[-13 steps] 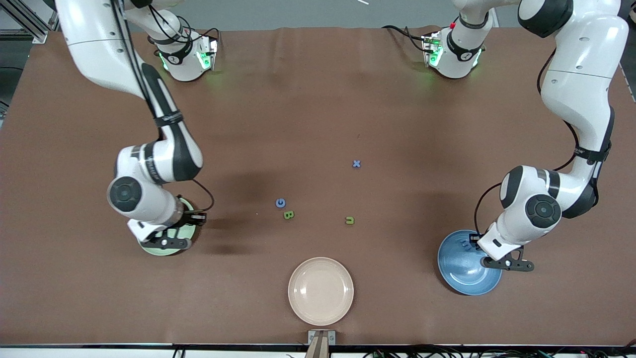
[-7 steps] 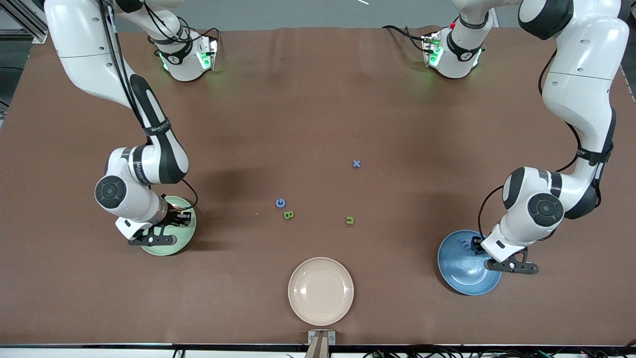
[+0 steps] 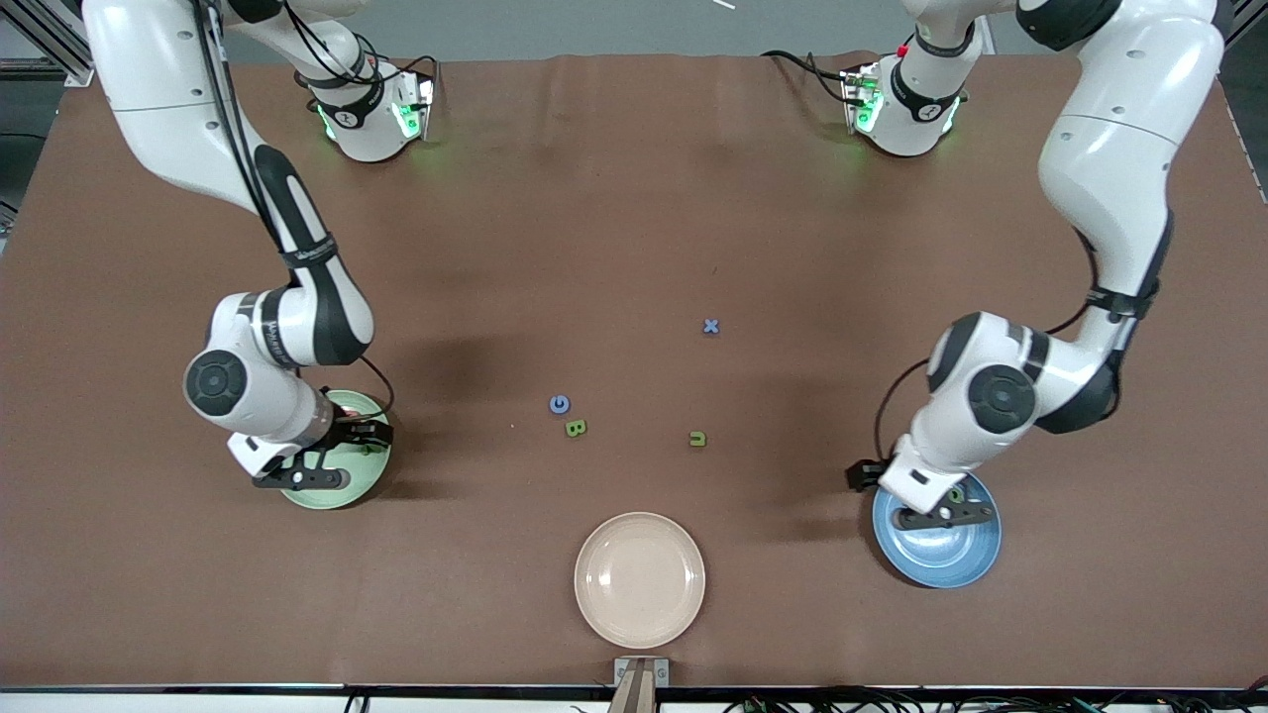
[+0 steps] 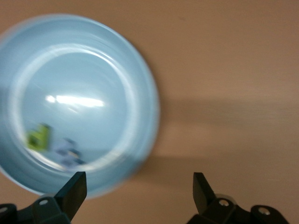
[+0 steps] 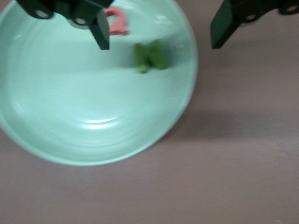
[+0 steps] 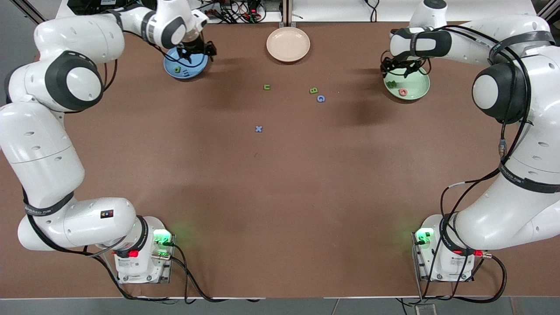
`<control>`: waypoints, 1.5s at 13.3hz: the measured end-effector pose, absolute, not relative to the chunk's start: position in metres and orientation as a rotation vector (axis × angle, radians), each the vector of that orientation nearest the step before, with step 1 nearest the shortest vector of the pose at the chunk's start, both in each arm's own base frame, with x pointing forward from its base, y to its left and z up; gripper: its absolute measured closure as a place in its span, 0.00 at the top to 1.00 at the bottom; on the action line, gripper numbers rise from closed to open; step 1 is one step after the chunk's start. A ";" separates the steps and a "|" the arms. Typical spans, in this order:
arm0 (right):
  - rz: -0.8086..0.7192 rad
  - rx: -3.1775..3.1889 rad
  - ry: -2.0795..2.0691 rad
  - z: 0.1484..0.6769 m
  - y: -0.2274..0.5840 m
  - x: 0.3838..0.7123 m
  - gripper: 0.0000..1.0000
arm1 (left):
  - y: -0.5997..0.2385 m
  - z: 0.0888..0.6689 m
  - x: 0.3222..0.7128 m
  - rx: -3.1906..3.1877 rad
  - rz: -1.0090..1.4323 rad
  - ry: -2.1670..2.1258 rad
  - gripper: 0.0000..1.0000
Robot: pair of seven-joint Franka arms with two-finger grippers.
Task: Sort upper and lower case letters into plates
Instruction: 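Grasp the green u with the left gripper while the right gripper grasps the O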
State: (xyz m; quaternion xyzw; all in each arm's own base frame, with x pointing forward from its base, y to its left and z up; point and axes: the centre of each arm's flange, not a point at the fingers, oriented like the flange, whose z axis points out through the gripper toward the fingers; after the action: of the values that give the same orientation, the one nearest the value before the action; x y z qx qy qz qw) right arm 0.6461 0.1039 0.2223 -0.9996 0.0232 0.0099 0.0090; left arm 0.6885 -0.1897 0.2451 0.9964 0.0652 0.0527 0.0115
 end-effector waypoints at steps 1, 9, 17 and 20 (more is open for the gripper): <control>0.028 -3.116 0.127 0.224 0.140 0.641 1.00 | -0.220 0.244 0.679 3.097 0.157 0.260 1.00; -0.076 -3.066 0.308 0.199 0.370 0.571 1.00 | -0.373 0.222 0.620 3.086 0.132 0.217 0.81; -0.124 -3.081 0.257 0.183 0.381 0.572 0.34 | -0.415 0.190 0.620 3.073 0.136 0.169 0.62; -0.126 -3.088 0.272 0.181 0.374 0.576 0.34 | -0.423 0.181 0.613 3.108 0.158 0.135 0.54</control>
State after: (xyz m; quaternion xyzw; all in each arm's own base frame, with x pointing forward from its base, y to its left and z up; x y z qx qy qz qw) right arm 0.5763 0.3745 0.1813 -0.9951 0.0877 -0.0405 0.0195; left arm 0.6131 -0.4232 0.1810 0.9977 0.0434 0.0507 0.0134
